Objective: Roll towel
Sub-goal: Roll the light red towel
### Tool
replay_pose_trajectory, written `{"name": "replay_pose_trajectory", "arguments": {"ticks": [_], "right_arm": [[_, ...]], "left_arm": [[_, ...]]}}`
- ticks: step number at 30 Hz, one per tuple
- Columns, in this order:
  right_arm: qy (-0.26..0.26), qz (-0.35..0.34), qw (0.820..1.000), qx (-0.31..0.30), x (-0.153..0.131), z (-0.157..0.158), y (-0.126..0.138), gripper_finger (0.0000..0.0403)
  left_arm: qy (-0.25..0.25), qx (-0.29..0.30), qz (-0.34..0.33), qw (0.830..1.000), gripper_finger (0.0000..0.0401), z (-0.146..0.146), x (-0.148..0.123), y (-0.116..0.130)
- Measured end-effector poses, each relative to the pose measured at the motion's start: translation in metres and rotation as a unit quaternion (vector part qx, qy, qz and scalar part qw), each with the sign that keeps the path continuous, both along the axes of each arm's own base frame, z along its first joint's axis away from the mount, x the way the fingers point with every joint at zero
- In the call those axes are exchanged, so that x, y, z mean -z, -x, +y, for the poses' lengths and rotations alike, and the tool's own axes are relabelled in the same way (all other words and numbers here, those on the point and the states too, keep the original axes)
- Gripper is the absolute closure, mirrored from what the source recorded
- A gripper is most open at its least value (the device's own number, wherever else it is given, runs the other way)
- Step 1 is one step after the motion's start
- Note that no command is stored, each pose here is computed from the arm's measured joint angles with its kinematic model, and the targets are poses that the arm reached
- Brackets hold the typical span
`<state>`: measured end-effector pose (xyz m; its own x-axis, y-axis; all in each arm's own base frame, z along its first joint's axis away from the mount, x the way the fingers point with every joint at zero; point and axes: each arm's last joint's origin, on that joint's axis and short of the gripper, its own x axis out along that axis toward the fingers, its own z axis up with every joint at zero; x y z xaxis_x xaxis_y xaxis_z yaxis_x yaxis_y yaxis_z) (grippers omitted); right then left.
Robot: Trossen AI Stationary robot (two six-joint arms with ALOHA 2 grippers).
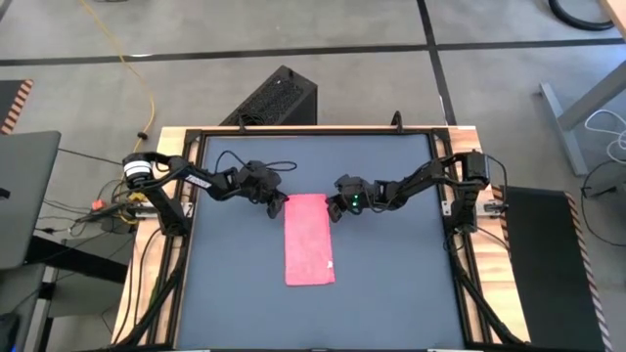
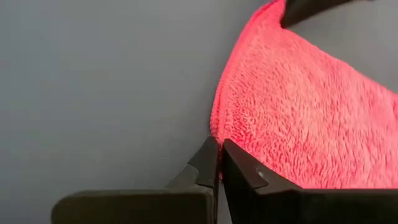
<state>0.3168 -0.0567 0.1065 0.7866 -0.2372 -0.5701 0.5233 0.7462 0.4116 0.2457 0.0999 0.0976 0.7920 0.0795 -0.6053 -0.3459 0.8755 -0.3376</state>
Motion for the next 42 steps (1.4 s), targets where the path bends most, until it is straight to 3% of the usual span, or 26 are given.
{"name": "replay_pose_trajectory", "arguments": {"ticks": [8,14,18,21,25,28,33,42], "right_arm": [[-0.005,0.000,1.000,-0.015,0.000,-0.006,0.001,0.0335],[0.015,0.004,0.999,-0.048,-0.002,-0.005,0.001,0.0296],[0.033,0.011,0.998,-0.058,-0.008,-0.007,0.004,0.0268],[0.043,0.039,0.996,-0.067,-0.015,-0.008,0.011,0.0249],[0.058,0.051,0.994,-0.074,-0.024,-0.010,0.016,0.0234],[0.069,0.038,0.994,-0.073,-0.028,-0.013,0.015,0.0228],[0.063,0.028,0.996,-0.057,-0.022,-0.023,0.013,0.0227],[0.025,-0.026,0.997,-0.069,-0.012,-0.026,0.004,0.0226]], "left_arm": [[-0.050,0.024,-0.007,0.998,0.0401,0.000,-0.002,-0.002],[-0.155,0.079,0.003,0.985,0.0401,-0.014,-0.003,-0.008],[-0.247,0.110,0.029,0.962,0.0401,-0.031,-0.003,-0.014],[-0.321,0.096,0.052,0.941,0.0401,-0.043,-0.007,-0.017],[-0.424,0.105,0.068,0.897,0.0401,-0.057,-0.018,-0.020],[-0.472,0.130,0.079,0.868,0.0401,-0.064,-0.024,-0.020],[-0.505,0.189,0.118,0.834,0.0401,-0.068,-0.020,-0.017],[-0.510,0.221,0.142,0.819,0.0401,-0.071,-0.015,-0.014]]}}
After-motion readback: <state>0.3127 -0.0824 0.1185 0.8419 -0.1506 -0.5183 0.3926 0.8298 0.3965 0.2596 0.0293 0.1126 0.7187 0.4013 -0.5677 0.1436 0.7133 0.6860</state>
